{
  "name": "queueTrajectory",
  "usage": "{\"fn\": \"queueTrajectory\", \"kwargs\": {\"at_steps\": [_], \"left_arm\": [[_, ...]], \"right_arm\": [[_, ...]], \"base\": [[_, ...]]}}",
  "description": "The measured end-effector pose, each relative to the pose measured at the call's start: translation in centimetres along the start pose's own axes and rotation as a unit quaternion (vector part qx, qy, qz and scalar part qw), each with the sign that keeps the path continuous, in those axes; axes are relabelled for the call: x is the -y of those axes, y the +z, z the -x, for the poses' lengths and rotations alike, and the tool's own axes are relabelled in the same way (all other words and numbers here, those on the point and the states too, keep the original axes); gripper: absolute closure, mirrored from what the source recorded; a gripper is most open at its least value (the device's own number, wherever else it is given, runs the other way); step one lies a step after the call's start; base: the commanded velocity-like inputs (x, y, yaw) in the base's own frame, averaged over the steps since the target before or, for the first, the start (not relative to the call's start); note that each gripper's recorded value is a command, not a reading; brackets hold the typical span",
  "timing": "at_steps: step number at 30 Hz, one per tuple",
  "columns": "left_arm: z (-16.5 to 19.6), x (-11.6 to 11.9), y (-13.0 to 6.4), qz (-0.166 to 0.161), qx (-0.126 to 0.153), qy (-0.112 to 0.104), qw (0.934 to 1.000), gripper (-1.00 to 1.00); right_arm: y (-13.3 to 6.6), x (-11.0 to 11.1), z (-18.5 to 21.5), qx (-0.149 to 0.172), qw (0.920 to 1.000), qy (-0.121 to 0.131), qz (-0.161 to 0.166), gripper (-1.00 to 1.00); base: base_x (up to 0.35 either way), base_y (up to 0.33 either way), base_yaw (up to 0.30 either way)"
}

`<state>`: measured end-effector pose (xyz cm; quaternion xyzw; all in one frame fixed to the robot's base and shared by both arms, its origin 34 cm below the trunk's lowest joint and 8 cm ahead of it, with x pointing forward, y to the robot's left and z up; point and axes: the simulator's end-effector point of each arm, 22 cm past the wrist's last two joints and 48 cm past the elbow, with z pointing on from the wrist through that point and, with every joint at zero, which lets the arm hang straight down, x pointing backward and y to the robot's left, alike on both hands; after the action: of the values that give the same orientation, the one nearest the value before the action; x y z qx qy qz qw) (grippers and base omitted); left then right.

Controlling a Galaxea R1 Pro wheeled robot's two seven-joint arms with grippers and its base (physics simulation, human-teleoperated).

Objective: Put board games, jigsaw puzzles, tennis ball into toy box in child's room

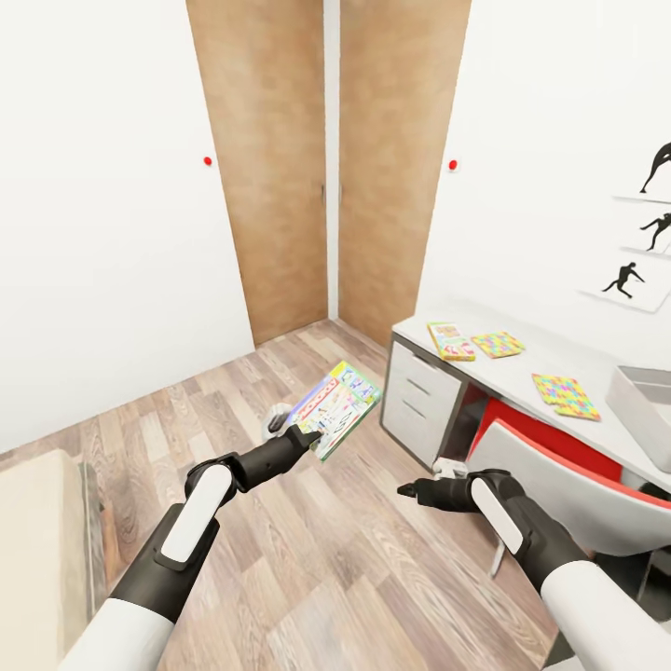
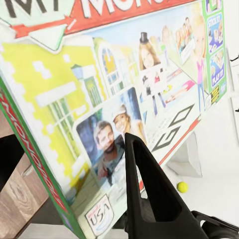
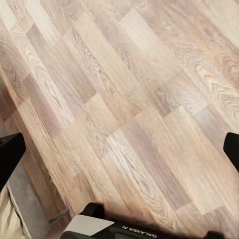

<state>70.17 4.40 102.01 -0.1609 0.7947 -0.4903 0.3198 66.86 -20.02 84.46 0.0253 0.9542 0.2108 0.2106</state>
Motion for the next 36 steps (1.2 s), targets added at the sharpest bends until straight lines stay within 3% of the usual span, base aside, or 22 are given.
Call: {"fn": "queueTrajectory", "kwargs": {"at_steps": [36], "left_arm": [[0.00,-0.08,-0.03,0.001,0.000,0.002,1.0000,1.00]], "right_arm": [[-0.53,-0.64,0.79,0.009,0.9999,-0.006,0.007,-1.00]], "base": [[0.325,0.000,0.002]]}}
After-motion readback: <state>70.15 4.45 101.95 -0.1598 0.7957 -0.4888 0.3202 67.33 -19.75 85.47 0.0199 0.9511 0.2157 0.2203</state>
